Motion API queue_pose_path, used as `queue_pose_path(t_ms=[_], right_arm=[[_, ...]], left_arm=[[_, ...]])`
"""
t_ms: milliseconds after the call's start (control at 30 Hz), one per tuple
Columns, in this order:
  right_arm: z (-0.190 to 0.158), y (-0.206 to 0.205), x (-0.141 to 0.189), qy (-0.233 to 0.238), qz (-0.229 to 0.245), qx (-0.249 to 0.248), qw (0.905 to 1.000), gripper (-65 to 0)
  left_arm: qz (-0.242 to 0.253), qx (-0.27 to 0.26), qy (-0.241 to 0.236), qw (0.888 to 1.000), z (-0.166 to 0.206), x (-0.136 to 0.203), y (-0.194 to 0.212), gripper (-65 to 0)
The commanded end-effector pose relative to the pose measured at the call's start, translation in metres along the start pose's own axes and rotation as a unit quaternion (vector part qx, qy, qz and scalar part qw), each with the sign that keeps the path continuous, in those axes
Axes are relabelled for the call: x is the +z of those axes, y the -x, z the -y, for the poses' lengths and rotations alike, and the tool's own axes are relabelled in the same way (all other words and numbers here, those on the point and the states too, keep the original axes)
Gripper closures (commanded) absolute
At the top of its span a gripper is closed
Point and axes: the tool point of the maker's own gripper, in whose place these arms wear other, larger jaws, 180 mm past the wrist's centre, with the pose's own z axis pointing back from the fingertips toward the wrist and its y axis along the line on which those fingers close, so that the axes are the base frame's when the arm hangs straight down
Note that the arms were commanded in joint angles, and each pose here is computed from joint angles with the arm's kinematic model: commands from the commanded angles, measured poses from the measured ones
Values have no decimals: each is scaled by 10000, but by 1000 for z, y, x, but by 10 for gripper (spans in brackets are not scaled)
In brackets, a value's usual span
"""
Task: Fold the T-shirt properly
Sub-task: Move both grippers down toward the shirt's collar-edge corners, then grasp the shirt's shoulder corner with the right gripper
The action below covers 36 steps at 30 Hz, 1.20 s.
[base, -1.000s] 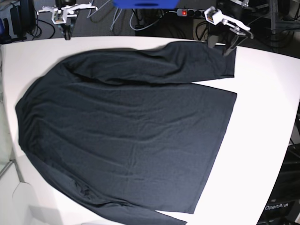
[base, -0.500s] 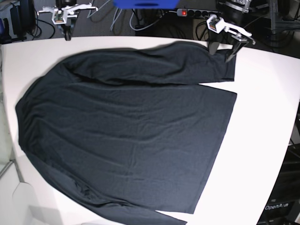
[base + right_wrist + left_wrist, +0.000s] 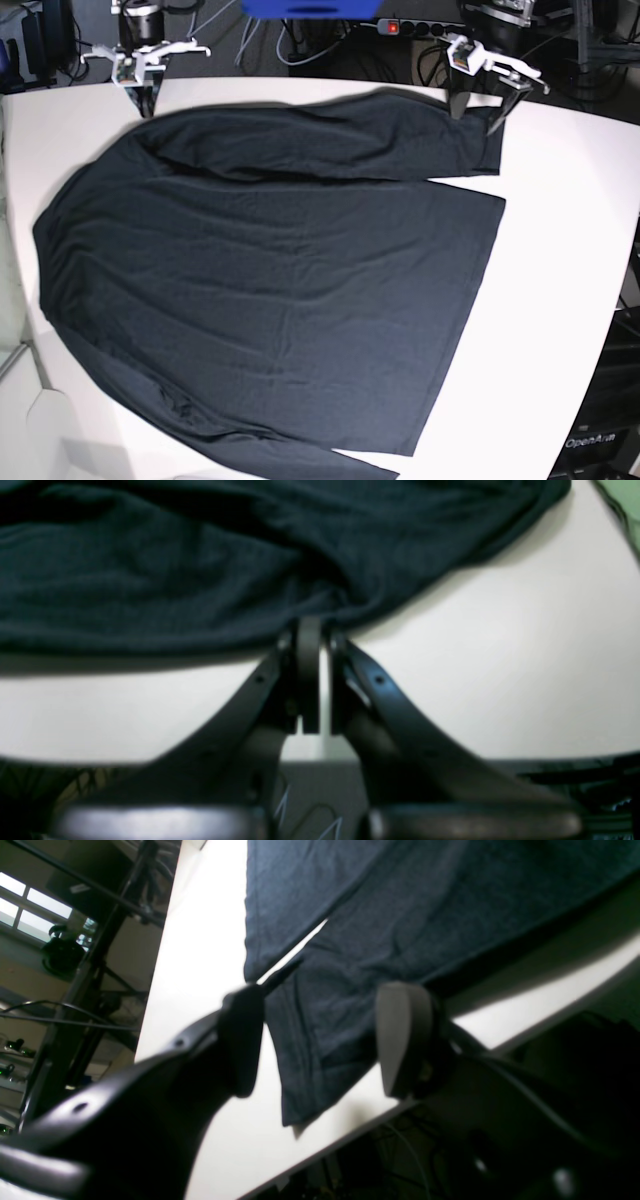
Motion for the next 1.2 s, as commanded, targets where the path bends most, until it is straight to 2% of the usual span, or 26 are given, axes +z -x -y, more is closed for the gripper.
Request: queue_pose_path(t_ms=[0, 67, 233, 367, 500, 567, 667, 733, 833, 1067, 1167], right_arm=[[5, -11, -4, 45, 199, 41, 9998, -41], [6, -6, -8, 43, -43, 49, 10000, -80], [7, -17, -21, 87, 10, 28, 10000, -175], [26, -30, -19, 414, 166, -37, 9990, -226], [50, -46, -13, 945, 381, -614, 9929, -258], [51, -51, -12, 881, 464, -833, 9915, -268], [40, -50, -13, 560, 273, -1277, 9899, -271], [27, -54, -15, 222, 132, -1808, 9832, -271], [19, -57, -17, -30, -18, -2382, 9712, -270], [22, -61, -24, -292, -184, -2945, 9550, -270], [35, -54, -25, -177, -342, -3200, 9466, -270]], left_arm=[[6, -42, 6, 10000, -1, 4, 0, -351], [6, -42, 6, 10000, -1, 4, 0, -351], [-21, -36, 11, 10000, -1, 5, 1, -351], [-27, -38, 7, 10000, -2, 5, 2, -351], [-32, -30, 14, 10000, -1, 5, 2, -351], [-32, -30, 14, 10000, -1, 5, 2, -351], [-32, -30, 14, 10000, -1, 5, 2, -351], [-32, -30, 14, 10000, -1, 5, 2, -351], [-38, -32, 10, 10000, -1, 6, 2, -351], [-64, 7, 25, 10000, 1, 8, 4, -351], [-86, 44, 43, 9999, 4, 8, 6, -351]])
